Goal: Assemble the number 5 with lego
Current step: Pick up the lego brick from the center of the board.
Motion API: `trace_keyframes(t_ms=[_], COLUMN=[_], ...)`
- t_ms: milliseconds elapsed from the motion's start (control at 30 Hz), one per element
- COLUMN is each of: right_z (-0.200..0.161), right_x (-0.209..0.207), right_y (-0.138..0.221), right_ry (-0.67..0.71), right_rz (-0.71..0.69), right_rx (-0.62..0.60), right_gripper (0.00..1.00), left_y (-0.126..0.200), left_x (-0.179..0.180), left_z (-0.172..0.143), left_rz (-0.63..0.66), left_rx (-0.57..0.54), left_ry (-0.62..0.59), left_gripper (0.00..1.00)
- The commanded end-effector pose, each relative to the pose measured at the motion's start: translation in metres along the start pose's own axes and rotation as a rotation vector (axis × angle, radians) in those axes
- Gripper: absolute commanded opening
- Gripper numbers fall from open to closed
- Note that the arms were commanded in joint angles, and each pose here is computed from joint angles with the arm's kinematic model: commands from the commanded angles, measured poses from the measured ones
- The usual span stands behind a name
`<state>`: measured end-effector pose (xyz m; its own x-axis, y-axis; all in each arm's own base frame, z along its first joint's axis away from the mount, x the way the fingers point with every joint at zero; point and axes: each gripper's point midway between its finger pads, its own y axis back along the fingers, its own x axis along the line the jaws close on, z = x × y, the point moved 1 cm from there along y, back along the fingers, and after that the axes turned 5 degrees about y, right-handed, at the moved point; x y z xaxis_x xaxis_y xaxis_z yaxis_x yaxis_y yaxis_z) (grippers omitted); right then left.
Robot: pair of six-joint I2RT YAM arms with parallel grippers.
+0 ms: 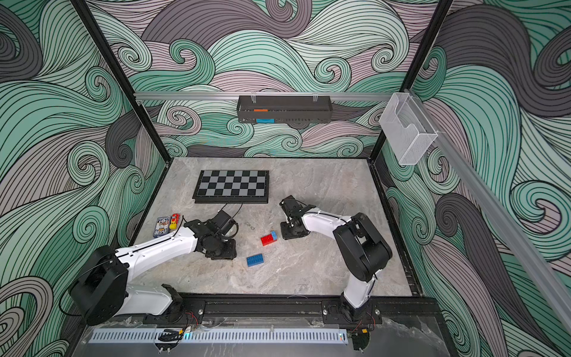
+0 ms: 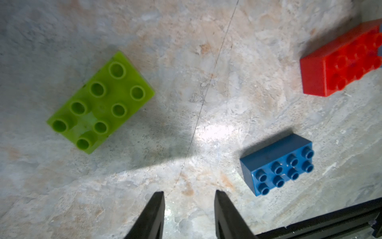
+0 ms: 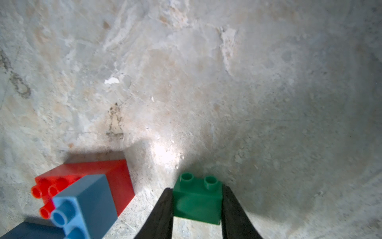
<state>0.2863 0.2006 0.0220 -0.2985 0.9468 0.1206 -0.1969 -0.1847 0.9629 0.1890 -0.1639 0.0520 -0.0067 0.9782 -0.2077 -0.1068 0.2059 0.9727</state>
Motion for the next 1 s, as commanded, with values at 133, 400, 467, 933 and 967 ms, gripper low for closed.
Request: trace_keyframes(t_ms=[133,400,467,933,967], right_z=[-0.016,0.011,0.011,-0.023,-0.024], right_x=[-0.001,0.050,0.066,0.135,0.138], right_y=[0.012,0.123,0.154,0.233,0.234], right_ry=[0.078,0.375,0.467,0.873,0.890], right_rz=[0.011,0.207,0.259,0.430,0.428], right_rx=[0.003,-0.394,-0.503,-0.745,-0.748], right_gripper=[0.36,0.37,0.38,0.39,0.39], left_y=[0.022,0.102,0.126,0.200,0.200], left_x=[-0.014,-0.049,-0.063,-0.125,-0.128], left_z=[0.017,0.067,0.072,0.038,0.034], left_rz=[-0.082,-0.449,-0.552,-0.952,-0.952], left_rx=[-0.036,-0.099,-0.099,-0.008,-0.003], left_ry=[0.013,0.042,0.001,-0.225,-0.240], left_gripper=[0.46,0.50,0.50,0.60,0.61])
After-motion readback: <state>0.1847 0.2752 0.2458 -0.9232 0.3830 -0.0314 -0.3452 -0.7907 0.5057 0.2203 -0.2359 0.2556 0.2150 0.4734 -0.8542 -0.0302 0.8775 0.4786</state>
